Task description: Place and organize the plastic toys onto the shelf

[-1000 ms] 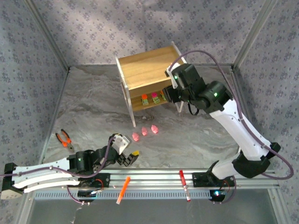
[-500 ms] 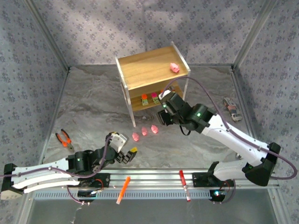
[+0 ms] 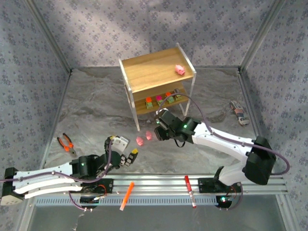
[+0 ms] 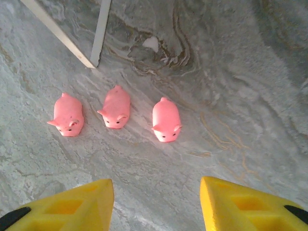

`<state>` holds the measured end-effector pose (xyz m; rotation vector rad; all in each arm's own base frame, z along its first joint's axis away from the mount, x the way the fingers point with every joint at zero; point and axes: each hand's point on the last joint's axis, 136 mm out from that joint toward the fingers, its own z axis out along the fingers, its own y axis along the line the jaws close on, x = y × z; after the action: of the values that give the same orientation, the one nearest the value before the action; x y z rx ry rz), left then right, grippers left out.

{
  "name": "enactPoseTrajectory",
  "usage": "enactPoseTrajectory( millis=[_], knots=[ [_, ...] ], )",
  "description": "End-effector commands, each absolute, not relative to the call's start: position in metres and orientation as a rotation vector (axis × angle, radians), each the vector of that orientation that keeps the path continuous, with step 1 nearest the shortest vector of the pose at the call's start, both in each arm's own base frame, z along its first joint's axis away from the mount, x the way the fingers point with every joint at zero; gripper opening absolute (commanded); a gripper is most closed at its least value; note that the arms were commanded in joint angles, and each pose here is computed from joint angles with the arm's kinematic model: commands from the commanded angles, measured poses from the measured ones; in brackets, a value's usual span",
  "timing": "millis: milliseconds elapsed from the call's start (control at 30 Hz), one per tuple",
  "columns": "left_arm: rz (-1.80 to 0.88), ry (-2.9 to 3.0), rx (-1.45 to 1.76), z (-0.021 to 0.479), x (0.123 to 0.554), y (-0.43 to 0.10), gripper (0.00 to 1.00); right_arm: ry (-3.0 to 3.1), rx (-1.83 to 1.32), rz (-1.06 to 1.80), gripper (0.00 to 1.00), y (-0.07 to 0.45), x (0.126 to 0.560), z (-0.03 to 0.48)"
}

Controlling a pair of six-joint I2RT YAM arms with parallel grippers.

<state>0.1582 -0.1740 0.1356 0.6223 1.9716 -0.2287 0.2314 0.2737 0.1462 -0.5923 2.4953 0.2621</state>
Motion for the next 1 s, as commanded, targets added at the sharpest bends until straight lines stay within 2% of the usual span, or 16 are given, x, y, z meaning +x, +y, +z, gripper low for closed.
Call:
enactPoseTrajectory(
  millis=[0, 400, 533, 967],
  knots=[
    [-0.219, 1.968, 0.576, 0.150, 0.161, -0.174, 1.00, 2.504, -0.560, 0.312, 0.52, 0.286, 0.231, 0.136],
    [-0.272, 1.945, 0.565, 0.155, 0.159, -0.172, 1.00, 2.602, -0.550, 0.299, 0.53, 0.294, 0.233, 0.082],
    [-0.258, 1.952, 0.573, 0.154, 0.159, -0.173, 1.00, 2.617, -0.523, 0.267, 0.58, 0.287, 0.239, 0.073],
    [-0.258, 1.952, 0.578, 0.153, 0.159, -0.174, 1.00, 2.653, -0.501, 0.261, 0.60, 0.281, 0.256, 0.050]
  ],
)
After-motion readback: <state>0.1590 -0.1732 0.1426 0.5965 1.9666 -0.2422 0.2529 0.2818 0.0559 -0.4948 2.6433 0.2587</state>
